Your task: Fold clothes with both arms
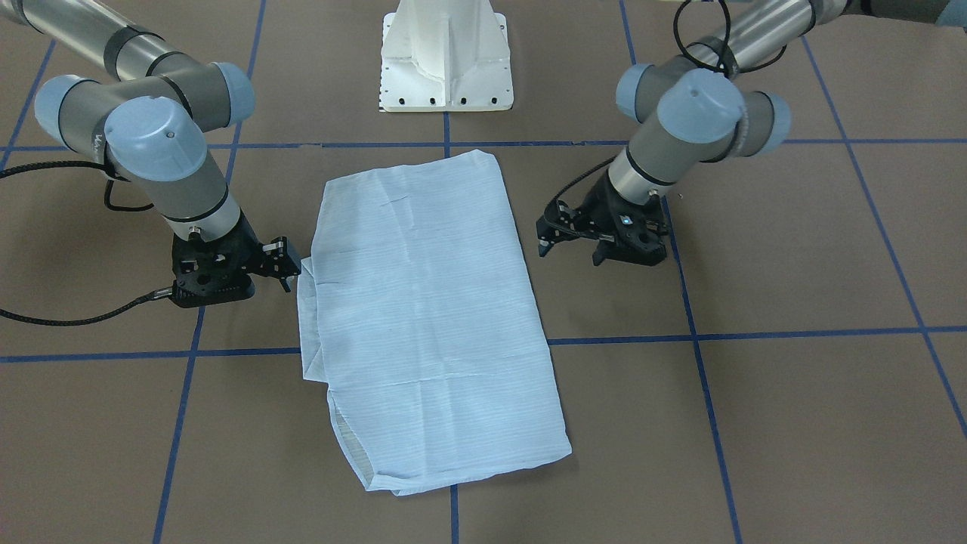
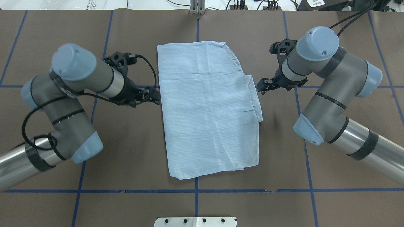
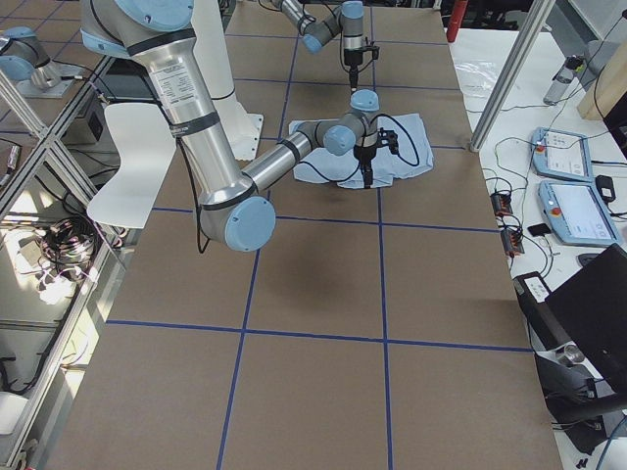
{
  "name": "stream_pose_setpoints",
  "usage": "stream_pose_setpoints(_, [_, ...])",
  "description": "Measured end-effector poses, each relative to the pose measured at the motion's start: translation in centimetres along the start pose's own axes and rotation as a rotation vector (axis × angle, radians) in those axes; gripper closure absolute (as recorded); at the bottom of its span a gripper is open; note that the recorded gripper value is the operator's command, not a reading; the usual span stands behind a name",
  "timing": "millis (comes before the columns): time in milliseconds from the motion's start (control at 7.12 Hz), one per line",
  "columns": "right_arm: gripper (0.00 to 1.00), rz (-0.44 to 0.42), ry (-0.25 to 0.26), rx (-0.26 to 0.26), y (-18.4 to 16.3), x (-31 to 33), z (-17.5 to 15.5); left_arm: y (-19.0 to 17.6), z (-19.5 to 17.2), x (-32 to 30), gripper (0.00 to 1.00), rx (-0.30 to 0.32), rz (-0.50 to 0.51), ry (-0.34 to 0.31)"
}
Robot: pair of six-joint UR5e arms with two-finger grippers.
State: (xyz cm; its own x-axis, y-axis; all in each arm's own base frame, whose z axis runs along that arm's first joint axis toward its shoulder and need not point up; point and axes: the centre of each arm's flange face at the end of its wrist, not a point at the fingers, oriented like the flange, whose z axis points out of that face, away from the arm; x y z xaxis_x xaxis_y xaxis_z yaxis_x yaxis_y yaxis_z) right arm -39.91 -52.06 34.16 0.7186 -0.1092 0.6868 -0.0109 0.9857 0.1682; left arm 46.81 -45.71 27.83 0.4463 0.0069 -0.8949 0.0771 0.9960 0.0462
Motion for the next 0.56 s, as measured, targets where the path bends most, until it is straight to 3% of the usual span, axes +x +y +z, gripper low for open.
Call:
stream_pose_setpoints(281, [0.00,0.027,-0.016,0.002,0.4,-0.6,-0.4,7.0,3.4,3.1,0.00,-0.043,-0.069,-0.035])
stream_pose_setpoints(562, [0.00,0.041,-0.020,-0.002,0.8,-1.0,-0.3,11.1,5.5,4.5,0.03,-0.076,-0.104,-0.070])
